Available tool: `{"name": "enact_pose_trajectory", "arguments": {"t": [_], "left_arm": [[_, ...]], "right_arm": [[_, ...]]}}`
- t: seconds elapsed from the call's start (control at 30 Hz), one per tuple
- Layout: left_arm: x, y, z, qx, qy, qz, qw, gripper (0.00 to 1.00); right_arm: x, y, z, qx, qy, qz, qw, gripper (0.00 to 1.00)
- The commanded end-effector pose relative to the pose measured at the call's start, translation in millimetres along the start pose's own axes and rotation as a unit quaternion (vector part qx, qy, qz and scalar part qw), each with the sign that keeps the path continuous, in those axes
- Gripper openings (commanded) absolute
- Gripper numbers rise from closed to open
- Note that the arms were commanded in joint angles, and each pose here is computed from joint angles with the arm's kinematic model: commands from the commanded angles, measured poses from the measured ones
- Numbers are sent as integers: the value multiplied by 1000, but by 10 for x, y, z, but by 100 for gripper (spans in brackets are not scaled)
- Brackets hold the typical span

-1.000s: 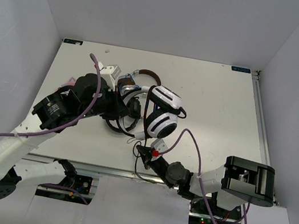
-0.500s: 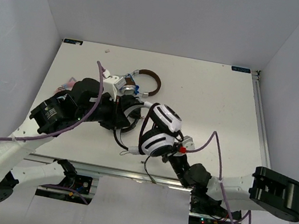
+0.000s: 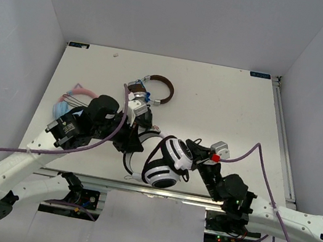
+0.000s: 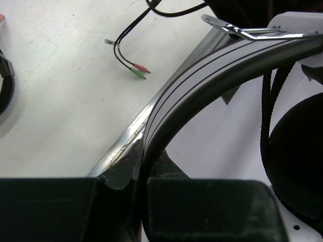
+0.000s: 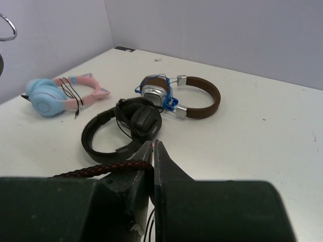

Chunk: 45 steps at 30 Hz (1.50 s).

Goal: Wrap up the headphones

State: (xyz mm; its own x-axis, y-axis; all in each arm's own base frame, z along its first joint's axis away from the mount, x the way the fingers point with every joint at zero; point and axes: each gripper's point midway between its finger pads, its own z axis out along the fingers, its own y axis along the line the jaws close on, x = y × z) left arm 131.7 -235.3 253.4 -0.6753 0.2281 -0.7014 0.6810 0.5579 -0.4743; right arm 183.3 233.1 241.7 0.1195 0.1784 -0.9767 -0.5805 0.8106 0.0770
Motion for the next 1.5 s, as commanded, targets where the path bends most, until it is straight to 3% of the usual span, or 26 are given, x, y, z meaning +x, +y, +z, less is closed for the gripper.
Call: {"name": "enact_pose_trajectory", "arguments": {"t": [0.0,0.33,0.5,0.6,0.77,0.87,0.97,1.1,1.23,1.47], "left_arm": [[58,-75,28,33,23,46,998,0],[252,12,271,50,95,53,993,0],[248,227,286,-14,109,59,992,0],[161,431,277,-82,107,67,989,0],[-73,899,163,-246,84,114,959,0],[-247,928,129,-283,53,146,946,0],[-395,918,115,-308,27,185,933,0],[-410,1065,99,-361,34,212,907,0],[-397,1086,150,-369,18,223,902,0],[-442,1175,43,-417,-10,284,863,0]], "right_arm": [[-79,-296,-8,65,17,-30,997,10],[-63,-301,214,63,-24,-47,997,14],[-211,-312,261,51,-35,-49,997,14],[-191,-240,266,25,5,-49,998,13],[106,-31,152,-24,118,-7,993,8],[198,-4,93,-27,160,0,987,8],[90,33,111,-36,163,0,986,8],[-126,142,151,-63,159,2,985,8],[-251,242,218,-83,162,-4,983,8],[-209,338,207,-108,202,-17,973,8]]}}
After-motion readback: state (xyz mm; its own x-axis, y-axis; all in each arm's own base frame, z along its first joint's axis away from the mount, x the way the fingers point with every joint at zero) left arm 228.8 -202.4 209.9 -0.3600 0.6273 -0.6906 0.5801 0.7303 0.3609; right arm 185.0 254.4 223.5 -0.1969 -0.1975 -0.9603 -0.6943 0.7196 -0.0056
